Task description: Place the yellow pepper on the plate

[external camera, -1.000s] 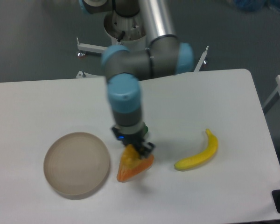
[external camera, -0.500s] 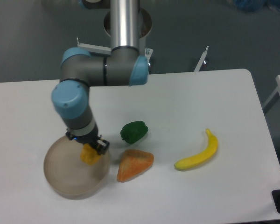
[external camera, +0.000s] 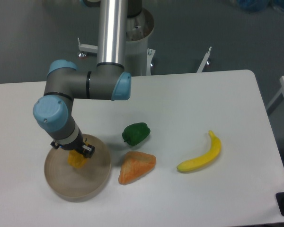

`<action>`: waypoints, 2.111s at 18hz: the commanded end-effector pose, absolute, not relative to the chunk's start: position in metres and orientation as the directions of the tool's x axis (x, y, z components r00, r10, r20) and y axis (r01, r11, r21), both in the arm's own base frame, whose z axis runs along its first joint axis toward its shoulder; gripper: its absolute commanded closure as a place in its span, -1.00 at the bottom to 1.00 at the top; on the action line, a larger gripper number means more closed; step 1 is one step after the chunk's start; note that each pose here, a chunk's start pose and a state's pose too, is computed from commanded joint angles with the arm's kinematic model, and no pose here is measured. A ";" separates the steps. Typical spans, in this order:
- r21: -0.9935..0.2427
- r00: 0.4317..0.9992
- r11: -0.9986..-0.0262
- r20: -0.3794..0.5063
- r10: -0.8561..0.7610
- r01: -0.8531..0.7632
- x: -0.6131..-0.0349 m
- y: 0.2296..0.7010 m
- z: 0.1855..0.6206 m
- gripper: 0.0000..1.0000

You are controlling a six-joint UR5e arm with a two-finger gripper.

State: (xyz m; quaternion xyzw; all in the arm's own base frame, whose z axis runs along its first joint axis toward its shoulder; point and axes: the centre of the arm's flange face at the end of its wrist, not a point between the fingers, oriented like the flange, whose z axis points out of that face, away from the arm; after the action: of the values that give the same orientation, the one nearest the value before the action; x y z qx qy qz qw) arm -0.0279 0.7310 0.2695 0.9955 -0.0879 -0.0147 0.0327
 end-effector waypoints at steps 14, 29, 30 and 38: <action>0.066 0.982 -0.981 -0.030 -0.185 -0.183 -0.028 0.734 0.269 -0.99; -0.019 0.967 -0.970 -0.089 -0.239 -0.242 -0.148 0.710 0.353 -1.00; -0.017 0.963 -0.966 -0.092 -0.255 -0.258 -0.165 0.706 0.354 -1.00; -0.016 0.883 -0.892 -0.151 -0.445 -0.452 -0.303 0.691 0.363 -1.00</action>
State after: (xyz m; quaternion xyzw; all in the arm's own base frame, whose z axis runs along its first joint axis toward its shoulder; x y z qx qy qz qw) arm -0.3028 0.6906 0.3627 0.9699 -0.2312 -0.0718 -0.0252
